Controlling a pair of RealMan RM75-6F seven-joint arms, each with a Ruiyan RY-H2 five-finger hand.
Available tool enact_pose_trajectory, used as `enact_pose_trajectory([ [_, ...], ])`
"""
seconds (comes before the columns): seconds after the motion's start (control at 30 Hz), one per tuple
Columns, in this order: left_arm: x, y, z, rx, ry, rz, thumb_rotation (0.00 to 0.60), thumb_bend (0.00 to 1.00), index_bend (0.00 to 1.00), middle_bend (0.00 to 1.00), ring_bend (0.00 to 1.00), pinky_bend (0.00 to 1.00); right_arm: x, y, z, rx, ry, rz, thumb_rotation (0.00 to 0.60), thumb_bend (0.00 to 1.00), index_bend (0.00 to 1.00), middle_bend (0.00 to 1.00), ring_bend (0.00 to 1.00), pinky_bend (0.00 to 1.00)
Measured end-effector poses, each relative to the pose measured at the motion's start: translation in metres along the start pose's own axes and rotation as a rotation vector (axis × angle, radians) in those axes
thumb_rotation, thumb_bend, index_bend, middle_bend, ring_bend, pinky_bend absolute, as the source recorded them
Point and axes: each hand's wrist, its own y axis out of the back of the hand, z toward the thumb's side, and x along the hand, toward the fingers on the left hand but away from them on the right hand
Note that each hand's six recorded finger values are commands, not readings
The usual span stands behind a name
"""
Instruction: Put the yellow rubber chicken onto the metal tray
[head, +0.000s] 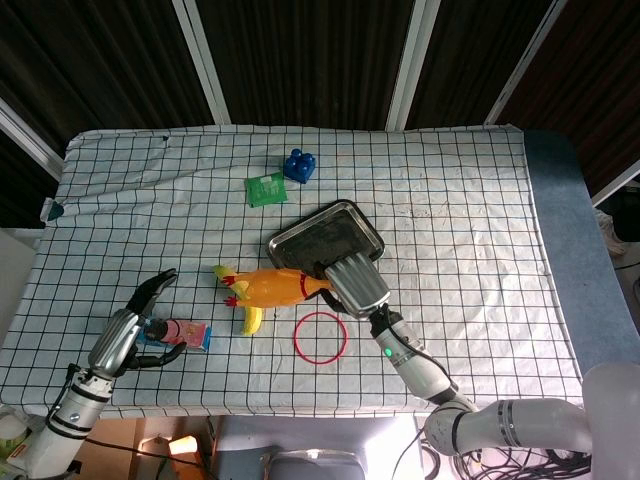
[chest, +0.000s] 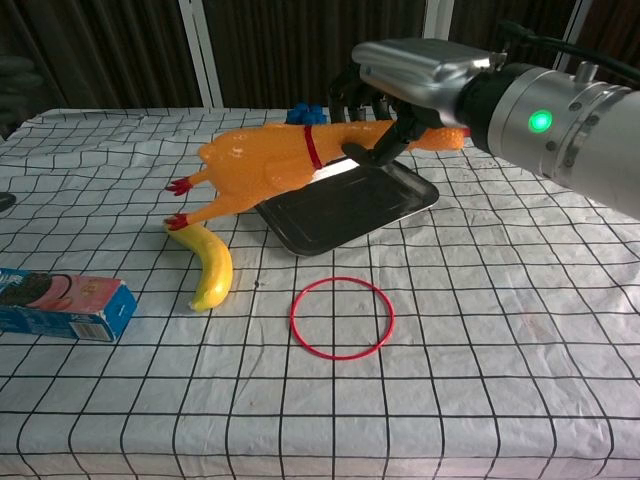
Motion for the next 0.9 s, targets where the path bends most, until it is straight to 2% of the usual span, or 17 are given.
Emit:
enact_pose_trajectory([
  [0.13, -0.015, 0.015, -0.018, 0.032, 0.045, 0.037, 0.600, 0.27, 0.00, 0.00, 0.00, 0.00, -0.012, -0.011, -0.027, 0.036, -0.061, -0.033, 0.600, 0.49, 0.97, 0.77, 0.61, 0.78],
  [0.43, -0.024, 0.019, -0.043, 0.060, 0.120, 0.008, 0.600, 0.30, 0.00, 0.00, 0.00, 0.00, -0.041, -0.052, -0.072, 0.052, -0.180, -0.109, 0.600, 0.48, 0.97, 0.77, 0.61, 0.78],
  [0.53, -0.024, 0.021, -0.046, 0.057, 0.130, 0.010, 0.600, 0.30, 0.00, 0.00, 0.00, 0.00, -0.050, -0.068, -0.080, 0.051, -0.213, -0.115, 0.600, 0.48, 0.94, 0.77, 0.58, 0.76],
  [0.63, -0.025, 0.022, -0.049, 0.051, 0.137, 0.006, 0.600, 0.30, 0.00, 0.00, 0.00, 0.00, -0.057, -0.086, -0.082, 0.029, -0.232, -0.101, 0.600, 0.48, 0.80, 0.70, 0.46, 0.67],
  [0.67, -0.025, 0.023, -0.050, 0.050, 0.139, 0.006, 0.600, 0.30, 0.00, 0.00, 0.00, 0.00, -0.059, -0.091, -0.081, 0.016, -0.234, -0.094, 0.600, 0.47, 0.71, 0.64, 0.40, 0.62],
  [0.8, -0.026, 0.024, -0.052, 0.046, 0.144, 0.009, 0.600, 0.30, 0.00, 0.00, 0.00, 0.00, -0.066, -0.109, -0.074, -0.030, -0.229, -0.049, 0.600, 0.45, 0.49, 0.50, 0.26, 0.50],
  [0.9, -0.026, 0.025, -0.053, 0.041, 0.146, 0.009, 0.600, 0.30, 0.00, 0.00, 0.00, 0.00, -0.067, -0.110, -0.075, -0.035, -0.234, -0.047, 0.600, 0.37, 0.08, 0.22, 0.03, 0.26],
])
